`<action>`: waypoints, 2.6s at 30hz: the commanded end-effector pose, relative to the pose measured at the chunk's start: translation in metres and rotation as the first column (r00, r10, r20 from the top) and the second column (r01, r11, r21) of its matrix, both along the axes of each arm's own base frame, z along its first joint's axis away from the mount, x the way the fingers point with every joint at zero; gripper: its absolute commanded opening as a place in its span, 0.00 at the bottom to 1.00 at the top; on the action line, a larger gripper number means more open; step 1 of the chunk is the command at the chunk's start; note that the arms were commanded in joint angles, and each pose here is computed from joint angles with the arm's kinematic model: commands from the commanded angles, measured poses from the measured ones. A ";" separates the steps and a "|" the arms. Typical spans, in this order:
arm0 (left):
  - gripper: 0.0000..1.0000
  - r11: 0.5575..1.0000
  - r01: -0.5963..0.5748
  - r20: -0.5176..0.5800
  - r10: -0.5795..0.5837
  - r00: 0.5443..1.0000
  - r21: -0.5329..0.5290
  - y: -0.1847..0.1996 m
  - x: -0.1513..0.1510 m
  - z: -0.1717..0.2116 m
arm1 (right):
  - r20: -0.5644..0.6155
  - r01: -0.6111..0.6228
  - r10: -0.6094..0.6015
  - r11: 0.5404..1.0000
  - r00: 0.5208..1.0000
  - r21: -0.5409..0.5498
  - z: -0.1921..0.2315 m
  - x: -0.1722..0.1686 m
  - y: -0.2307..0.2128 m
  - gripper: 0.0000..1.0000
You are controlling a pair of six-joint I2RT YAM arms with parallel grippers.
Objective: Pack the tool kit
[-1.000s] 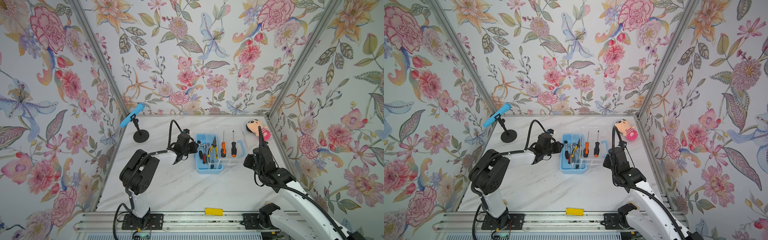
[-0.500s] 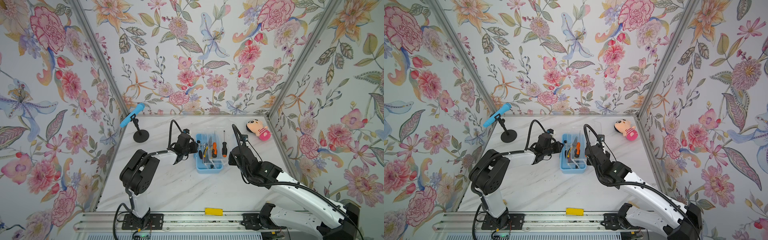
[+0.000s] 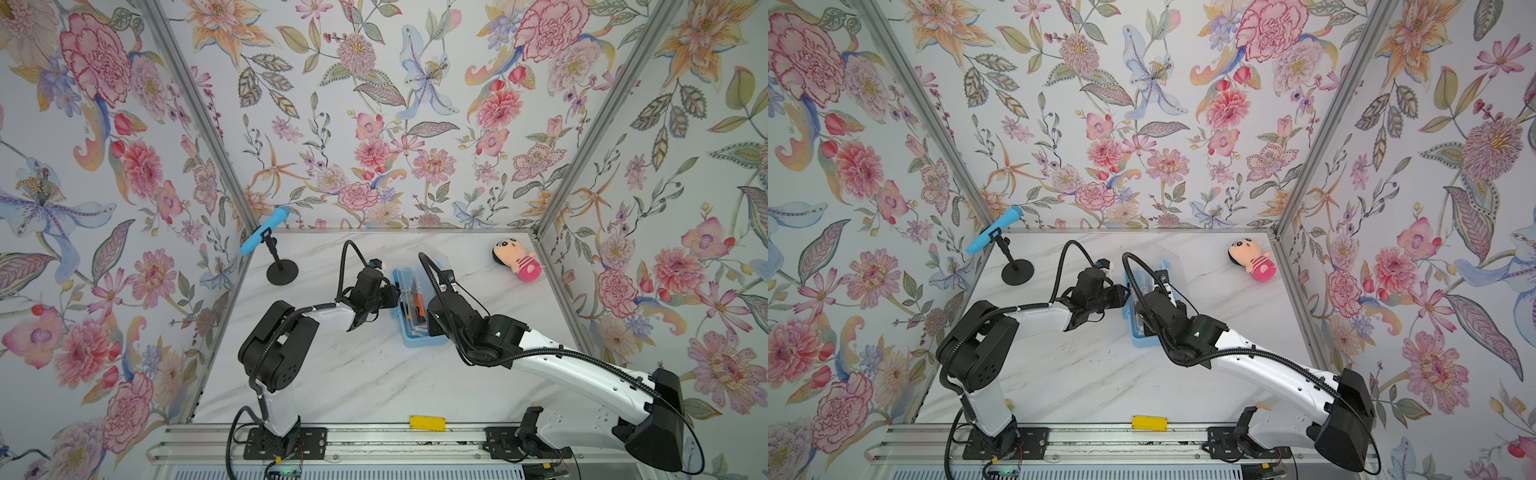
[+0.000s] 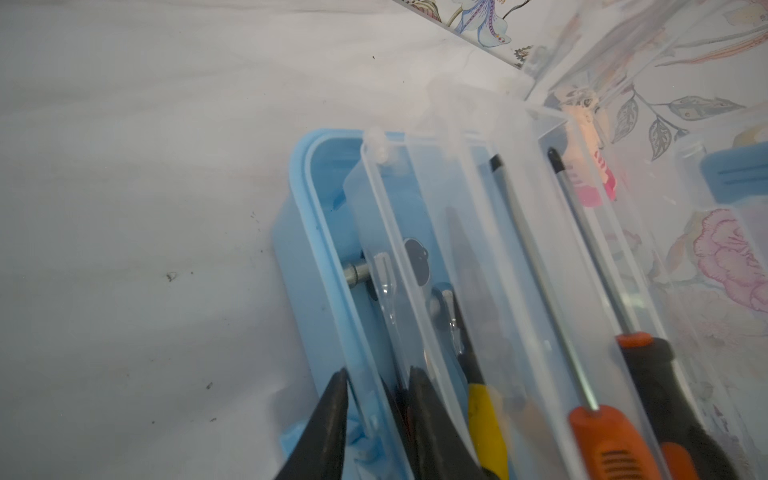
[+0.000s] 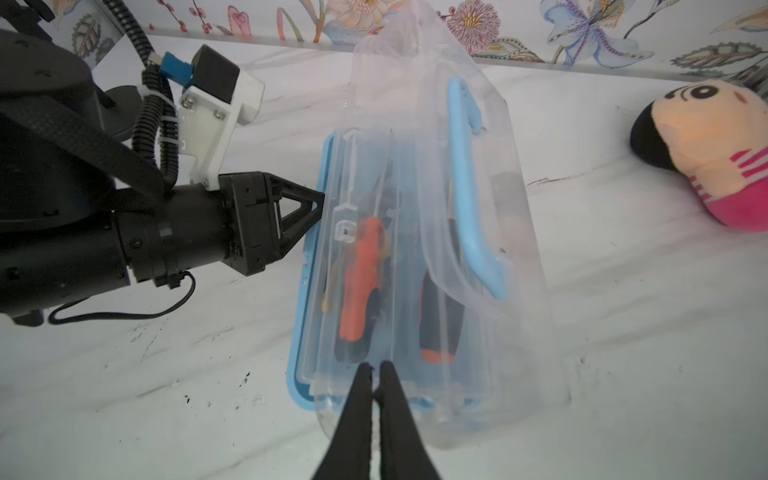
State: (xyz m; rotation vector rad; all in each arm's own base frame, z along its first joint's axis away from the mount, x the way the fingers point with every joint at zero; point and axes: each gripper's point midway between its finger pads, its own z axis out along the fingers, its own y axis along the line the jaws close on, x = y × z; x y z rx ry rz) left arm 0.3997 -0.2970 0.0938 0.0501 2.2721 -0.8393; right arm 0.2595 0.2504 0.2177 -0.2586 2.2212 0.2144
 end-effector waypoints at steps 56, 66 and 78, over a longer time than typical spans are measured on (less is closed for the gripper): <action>0.39 0.978 0.011 0.059 -0.023 0.998 0.207 0.040 -0.102 -0.024 | -0.242 -0.062 0.211 0.860 0.947 0.506 -0.007 0.050 -0.010 0.40; 0.38 0.979 0.024 0.074 -0.040 0.996 0.203 0.023 -0.090 -0.031 | -0.256 -0.052 0.169 0.911 0.952 0.410 -0.029 0.055 -0.011 0.40; 0.37 0.984 0.045 0.058 -0.056 0.997 0.174 0.005 -0.081 -0.039 | -0.267 -0.055 0.171 0.918 0.948 0.393 -0.035 0.054 -0.011 0.41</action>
